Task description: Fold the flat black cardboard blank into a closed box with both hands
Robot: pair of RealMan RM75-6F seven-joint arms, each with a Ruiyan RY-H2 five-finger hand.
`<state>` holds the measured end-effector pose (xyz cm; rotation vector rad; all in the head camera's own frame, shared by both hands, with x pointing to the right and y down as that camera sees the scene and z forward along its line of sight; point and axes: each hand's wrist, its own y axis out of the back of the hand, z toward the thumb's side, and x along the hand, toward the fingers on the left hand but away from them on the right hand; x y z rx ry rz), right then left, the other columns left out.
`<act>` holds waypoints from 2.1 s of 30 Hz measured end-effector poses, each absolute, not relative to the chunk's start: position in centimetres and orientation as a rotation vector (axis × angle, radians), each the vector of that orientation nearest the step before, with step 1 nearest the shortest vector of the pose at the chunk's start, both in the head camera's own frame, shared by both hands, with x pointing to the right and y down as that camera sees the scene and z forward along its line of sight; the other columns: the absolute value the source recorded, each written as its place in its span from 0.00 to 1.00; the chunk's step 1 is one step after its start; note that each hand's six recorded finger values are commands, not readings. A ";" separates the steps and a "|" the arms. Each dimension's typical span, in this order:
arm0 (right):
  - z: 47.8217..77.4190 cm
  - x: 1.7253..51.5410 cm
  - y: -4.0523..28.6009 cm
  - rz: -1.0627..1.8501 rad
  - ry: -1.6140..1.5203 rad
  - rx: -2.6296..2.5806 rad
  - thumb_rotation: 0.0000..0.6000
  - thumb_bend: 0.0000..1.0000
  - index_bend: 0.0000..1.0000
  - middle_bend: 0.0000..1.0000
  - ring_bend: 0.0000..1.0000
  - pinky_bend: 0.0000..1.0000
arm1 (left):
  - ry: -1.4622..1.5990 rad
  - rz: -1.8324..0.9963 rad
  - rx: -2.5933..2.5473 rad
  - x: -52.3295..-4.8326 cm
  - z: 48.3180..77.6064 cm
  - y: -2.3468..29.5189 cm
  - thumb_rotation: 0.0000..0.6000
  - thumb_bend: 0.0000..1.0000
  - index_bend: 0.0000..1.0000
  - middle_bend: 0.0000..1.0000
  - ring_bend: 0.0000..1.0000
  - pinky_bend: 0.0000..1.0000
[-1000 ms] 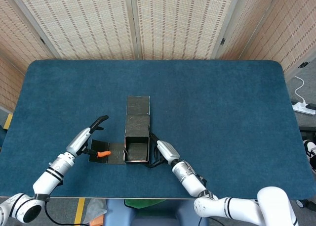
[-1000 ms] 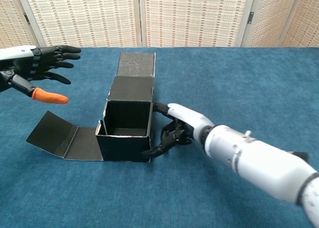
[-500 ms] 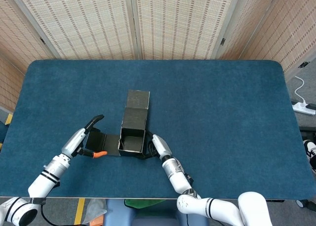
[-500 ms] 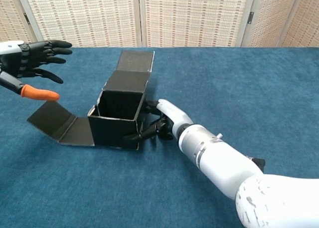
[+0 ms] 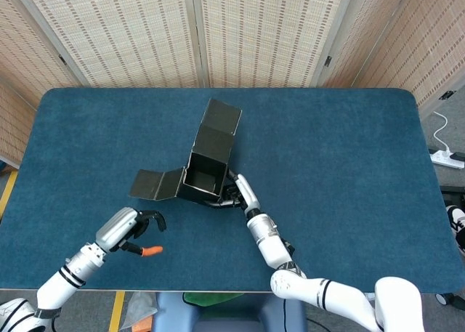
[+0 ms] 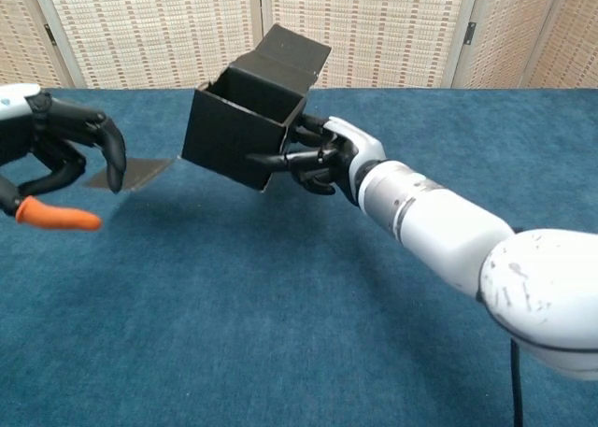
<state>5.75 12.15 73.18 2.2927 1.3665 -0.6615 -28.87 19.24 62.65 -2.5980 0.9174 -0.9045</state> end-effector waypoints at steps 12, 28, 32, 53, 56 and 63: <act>68.7 8.0 11.9 -0.477 1.231 2.169 1.00 0.18 0.50 0.58 0.78 1.00 | 0.715 -0.990 -2.493 -26.0 67.1 19.9 1.00 0.25 0.37 0.45 0.87 0.90; 68.4 10.4 15.6 -0.598 1.142 2.270 1.00 0.18 0.50 0.56 0.78 1.00 | 1.051 -0.693 -2.163 -27.0 62.1 14.6 1.00 0.36 0.39 0.46 0.87 0.90; 68.5 10.1 16.7 -0.613 1.103 2.297 1.00 0.18 0.50 0.56 0.78 1.00 | 1.022 -0.617 -2.129 -26.2 60.6 14.4 1.00 0.36 0.40 0.46 0.87 0.90; 69.6 8.5 18.8 -0.697 1.026 2.439 1.00 0.18 0.50 0.56 0.78 1.00 | 0.807 -0.528 -2.054 -23.5 61.0 15.1 1.00 0.36 0.40 0.44 0.86 0.90; 69.9 8.3 18.9 -0.719 1.024 2.460 1.00 0.18 0.50 0.56 0.78 1.00 | 0.775 -0.524 -2.054 -23.1 61.8 15.5 1.00 0.35 0.40 0.44 0.86 0.90; 71.3 8.4 18.9 -0.788 1.032 2.506 1.00 0.18 0.50 0.56 0.78 1.00 | 0.688 -0.532 -2.056 -22.5 64.0 16.4 1.00 0.36 0.41 0.44 0.86 0.90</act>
